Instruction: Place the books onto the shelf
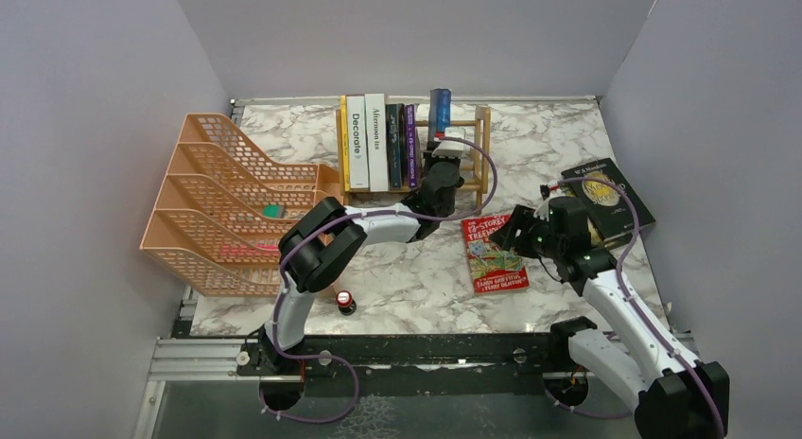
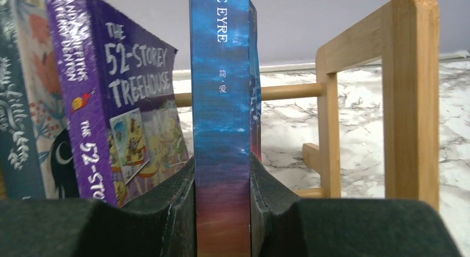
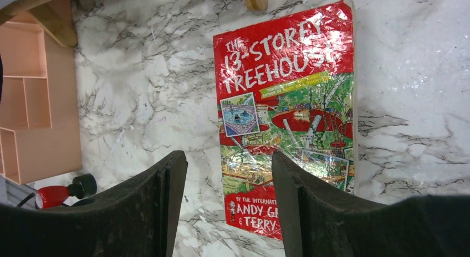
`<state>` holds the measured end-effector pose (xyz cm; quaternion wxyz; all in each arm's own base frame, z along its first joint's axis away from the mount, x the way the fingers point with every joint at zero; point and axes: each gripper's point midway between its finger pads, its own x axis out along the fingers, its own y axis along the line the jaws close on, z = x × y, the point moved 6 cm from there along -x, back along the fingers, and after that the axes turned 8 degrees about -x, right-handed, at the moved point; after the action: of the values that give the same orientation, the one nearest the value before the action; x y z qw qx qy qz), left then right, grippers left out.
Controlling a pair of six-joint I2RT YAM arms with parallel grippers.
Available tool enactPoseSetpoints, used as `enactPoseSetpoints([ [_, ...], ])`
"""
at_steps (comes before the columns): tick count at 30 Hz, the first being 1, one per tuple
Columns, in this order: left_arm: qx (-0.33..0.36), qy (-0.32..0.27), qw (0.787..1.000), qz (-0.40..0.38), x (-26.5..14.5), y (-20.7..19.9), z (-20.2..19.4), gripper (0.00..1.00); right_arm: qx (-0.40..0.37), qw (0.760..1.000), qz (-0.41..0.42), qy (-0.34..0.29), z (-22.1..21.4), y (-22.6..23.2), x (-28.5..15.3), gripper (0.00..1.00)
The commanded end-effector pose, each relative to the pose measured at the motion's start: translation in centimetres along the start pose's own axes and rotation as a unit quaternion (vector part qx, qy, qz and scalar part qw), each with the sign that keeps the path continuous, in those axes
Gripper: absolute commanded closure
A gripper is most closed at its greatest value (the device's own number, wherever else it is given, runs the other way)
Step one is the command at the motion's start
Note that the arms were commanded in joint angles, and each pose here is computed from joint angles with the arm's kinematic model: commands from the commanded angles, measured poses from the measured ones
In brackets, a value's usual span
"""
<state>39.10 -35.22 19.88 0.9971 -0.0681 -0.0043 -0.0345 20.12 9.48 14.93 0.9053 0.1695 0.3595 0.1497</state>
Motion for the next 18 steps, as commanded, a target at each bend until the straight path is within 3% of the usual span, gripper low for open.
enactPoseSetpoints([
  [1, -0.084, -0.128, 0.988, 0.03, -0.3, 0.9, 5.0, 1.0, -0.009, 1.0, 0.001, -0.001, 0.1, -0.1, 0.4, 0.37],
  [10, -0.08, -0.116, 0.988, 0.067, -0.7, 2.8, 3.5, 1.0, -0.009, 1.0, 0.006, 0.004, 0.0, 0.0, 0.5, 0.37],
  [18, -0.066, -0.113, 0.979, 0.157, -0.4, 5.8, 3.9, 1.0, -0.009, 1.0, 0.008, 0.003, 0.0, 0.1, 0.4, 0.37],
])
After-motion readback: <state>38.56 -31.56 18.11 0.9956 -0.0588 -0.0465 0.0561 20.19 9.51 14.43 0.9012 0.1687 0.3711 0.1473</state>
